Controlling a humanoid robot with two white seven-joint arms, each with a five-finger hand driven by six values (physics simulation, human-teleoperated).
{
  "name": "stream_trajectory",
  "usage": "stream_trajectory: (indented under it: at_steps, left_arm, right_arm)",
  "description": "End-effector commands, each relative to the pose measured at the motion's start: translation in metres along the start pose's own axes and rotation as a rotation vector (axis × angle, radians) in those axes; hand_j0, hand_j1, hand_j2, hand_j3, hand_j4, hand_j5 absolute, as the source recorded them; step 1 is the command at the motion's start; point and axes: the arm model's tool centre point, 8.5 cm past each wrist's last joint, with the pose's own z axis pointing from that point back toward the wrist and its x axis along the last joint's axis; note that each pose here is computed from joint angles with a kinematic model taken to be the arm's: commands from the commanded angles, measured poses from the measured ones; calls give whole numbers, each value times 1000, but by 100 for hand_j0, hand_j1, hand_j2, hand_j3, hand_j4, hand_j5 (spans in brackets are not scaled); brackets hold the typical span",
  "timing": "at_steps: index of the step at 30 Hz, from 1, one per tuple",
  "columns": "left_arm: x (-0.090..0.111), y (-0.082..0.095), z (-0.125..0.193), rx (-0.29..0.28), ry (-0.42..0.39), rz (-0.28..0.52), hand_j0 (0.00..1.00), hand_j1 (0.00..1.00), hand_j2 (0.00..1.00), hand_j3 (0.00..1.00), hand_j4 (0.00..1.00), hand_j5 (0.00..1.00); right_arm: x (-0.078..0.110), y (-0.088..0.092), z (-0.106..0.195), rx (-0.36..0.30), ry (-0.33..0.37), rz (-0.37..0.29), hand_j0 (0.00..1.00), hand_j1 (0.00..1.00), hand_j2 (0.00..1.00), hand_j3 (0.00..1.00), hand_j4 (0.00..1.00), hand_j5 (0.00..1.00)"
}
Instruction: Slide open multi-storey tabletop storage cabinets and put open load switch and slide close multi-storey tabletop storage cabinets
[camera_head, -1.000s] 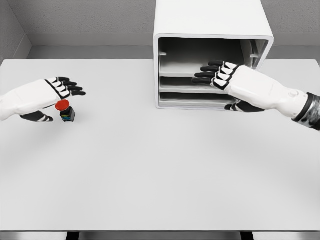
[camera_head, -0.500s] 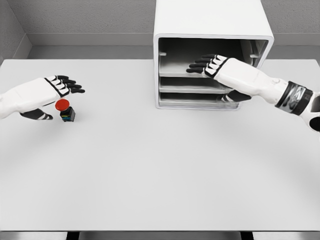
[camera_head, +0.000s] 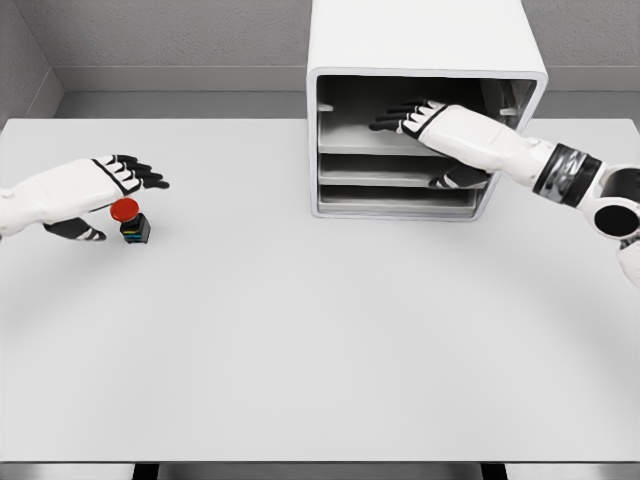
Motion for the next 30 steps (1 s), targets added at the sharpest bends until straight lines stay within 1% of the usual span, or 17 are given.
stream_trajectory:
  at_steps: [1,2,5,8,10,12,15,19,25,26,30]
  left_arm:
    - [-1,-7,0,-16,5,12,100,100,100,100,100,100]
    - [-3,-4,0,-13,8,8,100,100,100,100,100,100]
    - [-1,-7,-1,-27,2,4,91,91,91,91,91,91]
    - [0,-10,-2,-50,-2,5,76,76,76,76,76,76]
    - [3,-13,-6,-52,-13,9,75,75,75,75,75,75]
    - [4,-13,-7,-54,-13,6,72,72,72,72,72,72]
    - [3,-14,-7,-56,-13,7,72,72,72,72,72,72]
    - [-7,-13,-3,-58,17,11,73,73,73,73,73,73]
    - [-9,-15,-4,-63,24,17,74,74,74,74,74,74]
    - [-9,-15,-4,-63,24,17,74,74,74,74,74,74]
    - [-9,-16,-5,-67,24,11,71,71,71,71,71,71]
  right_arm:
    - [-2,8,-1,24,6,-17,99,99,99,99,99,99]
    - [-2,6,-2,23,4,-14,99,99,99,99,99,99]
    - [-1,9,-3,39,1,-11,99,99,99,99,99,99]
    - [0,10,-3,44,-1,-7,99,99,99,99,99,99]
    - [0,11,-3,47,-1,-7,99,99,99,99,99,99]
    - [0,11,-2,49,0,-5,99,99,99,99,99,99]
    - [2,13,-3,55,-4,-7,99,99,99,99,99,99]
    - [3,13,-3,55,-8,-3,99,99,99,99,99,99]
    - [2,14,-1,59,-5,-2,99,99,99,99,99,99]
    - [7,12,-1,56,-18,5,99,99,99,99,99,99]
    - [7,15,2,66,-15,6,99,99,99,99,99,99]
